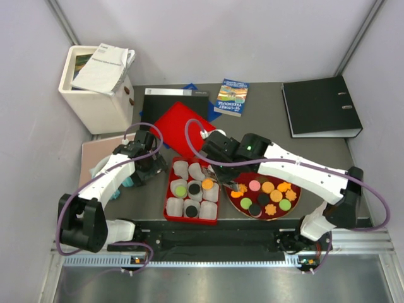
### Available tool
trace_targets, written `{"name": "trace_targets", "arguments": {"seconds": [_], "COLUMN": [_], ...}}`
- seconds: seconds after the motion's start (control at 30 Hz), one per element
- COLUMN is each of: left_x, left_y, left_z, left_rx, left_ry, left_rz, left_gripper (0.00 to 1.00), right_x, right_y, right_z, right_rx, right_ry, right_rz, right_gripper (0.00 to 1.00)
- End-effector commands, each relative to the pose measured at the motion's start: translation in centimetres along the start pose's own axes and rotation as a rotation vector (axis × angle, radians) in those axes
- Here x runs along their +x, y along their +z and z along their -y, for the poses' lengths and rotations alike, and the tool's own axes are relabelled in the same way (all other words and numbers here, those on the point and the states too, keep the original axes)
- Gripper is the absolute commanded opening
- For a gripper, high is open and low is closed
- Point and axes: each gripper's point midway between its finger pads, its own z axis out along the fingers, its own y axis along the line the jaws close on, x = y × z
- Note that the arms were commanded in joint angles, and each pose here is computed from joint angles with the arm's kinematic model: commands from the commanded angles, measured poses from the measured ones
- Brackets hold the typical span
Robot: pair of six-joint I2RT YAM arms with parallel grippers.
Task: Pack the cookies
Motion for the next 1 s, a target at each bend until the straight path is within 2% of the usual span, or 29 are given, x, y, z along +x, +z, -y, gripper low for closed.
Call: {"name": "trace_targets", "arguments": {"seconds": [0.0,0.4,0.97], "left_x": [-0.7,-0.7,-0.8], "left_y": [-0.1,0.1,0.3], "left_z": [0.5,0.6,0.6], "left_rx": [0.025,0.017,0.02], "left_ry": [0.005,0.009,0.005], "left_rz": [0.023,0.016,0.02], "left_gripper": [0.99,0.99,0.99], "right_x": [-1.6,-1.9,1.2], "right_y": [0.5,1.8,0.9], "right_z": [-0.5,-0.2,0.4], "right_rx": [-0.006,-0.002,-0.046], "right_ry": [-0.017,-0.02,-0.012], "right_rz": [0.023,0.007,-0.044], "right_gripper": [0.17,0.17,0.17]}}
